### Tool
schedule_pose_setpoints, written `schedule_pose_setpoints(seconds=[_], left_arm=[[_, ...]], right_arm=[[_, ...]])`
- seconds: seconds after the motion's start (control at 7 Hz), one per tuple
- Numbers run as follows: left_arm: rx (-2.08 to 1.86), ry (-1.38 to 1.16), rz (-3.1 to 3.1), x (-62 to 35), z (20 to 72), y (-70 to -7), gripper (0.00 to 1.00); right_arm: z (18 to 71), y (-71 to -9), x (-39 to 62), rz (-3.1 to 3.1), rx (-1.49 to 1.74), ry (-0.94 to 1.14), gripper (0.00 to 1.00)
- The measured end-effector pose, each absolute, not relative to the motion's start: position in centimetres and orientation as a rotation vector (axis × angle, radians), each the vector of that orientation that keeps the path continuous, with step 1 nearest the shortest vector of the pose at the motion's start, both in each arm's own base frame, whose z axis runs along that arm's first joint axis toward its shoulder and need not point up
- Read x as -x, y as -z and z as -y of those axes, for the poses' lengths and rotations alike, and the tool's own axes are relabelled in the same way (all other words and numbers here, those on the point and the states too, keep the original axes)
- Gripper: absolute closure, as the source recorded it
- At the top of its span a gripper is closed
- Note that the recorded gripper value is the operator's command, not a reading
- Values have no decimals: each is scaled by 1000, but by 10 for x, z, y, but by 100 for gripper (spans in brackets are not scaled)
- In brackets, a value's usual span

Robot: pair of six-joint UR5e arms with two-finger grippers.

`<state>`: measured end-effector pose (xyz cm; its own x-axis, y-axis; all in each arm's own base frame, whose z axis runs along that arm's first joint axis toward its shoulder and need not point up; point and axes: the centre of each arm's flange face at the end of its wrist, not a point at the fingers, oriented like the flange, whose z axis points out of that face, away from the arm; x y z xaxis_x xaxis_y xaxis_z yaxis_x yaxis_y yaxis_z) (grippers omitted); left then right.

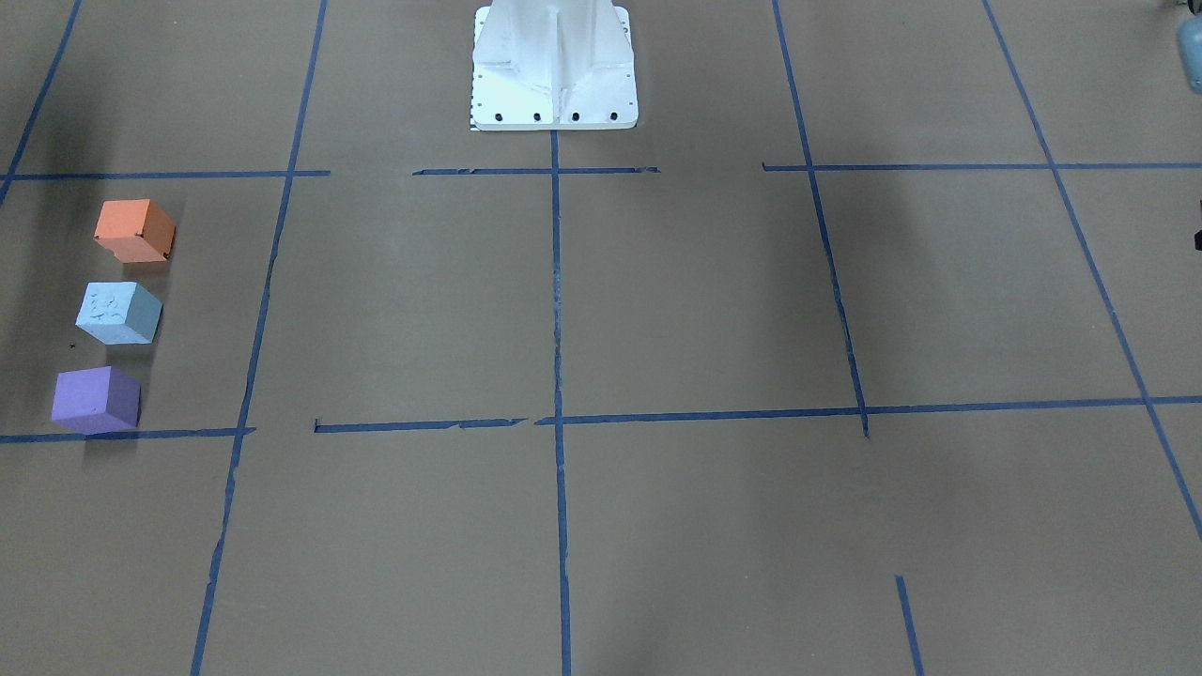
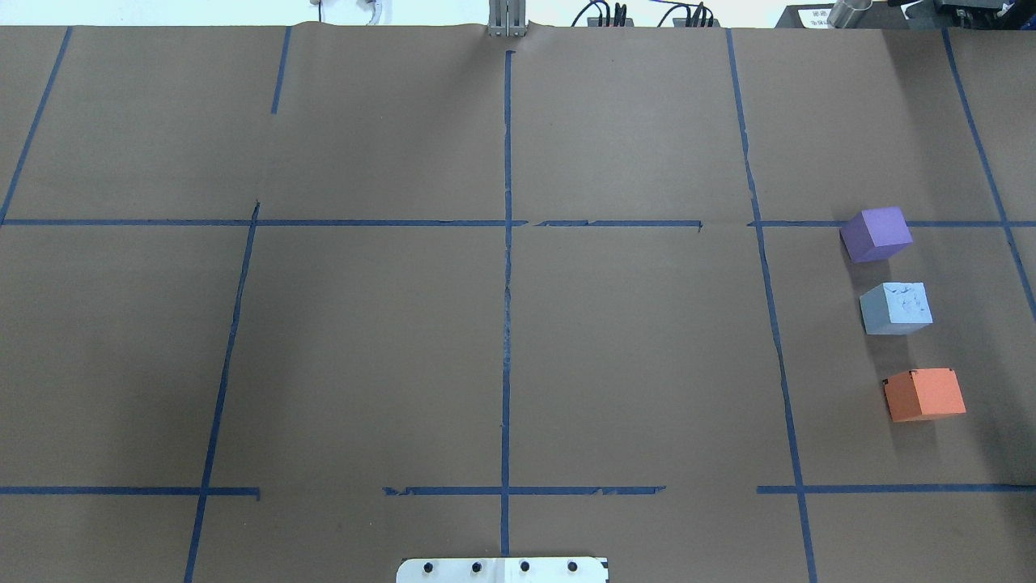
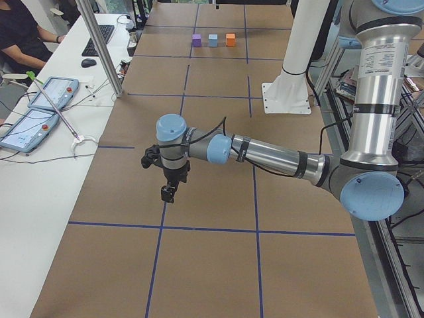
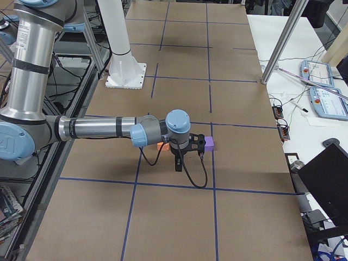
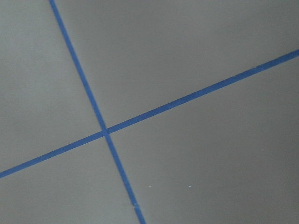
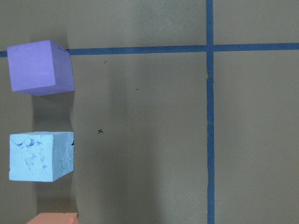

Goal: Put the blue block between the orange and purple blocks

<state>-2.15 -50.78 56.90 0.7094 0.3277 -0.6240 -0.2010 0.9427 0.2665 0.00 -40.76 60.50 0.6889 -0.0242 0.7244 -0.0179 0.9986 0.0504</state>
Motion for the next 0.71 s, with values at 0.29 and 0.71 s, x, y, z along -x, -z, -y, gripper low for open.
schedule_pose_setpoints(seconds=[0.29, 0.71], left_arm=[[-160, -265, -775, 52, 504, -604, 0], [-102, -234, -846, 66, 490, -603, 0]], right_arm=[[405, -608, 0, 808, -77, 71, 0], [405, -610, 0, 808, -104, 143, 0]])
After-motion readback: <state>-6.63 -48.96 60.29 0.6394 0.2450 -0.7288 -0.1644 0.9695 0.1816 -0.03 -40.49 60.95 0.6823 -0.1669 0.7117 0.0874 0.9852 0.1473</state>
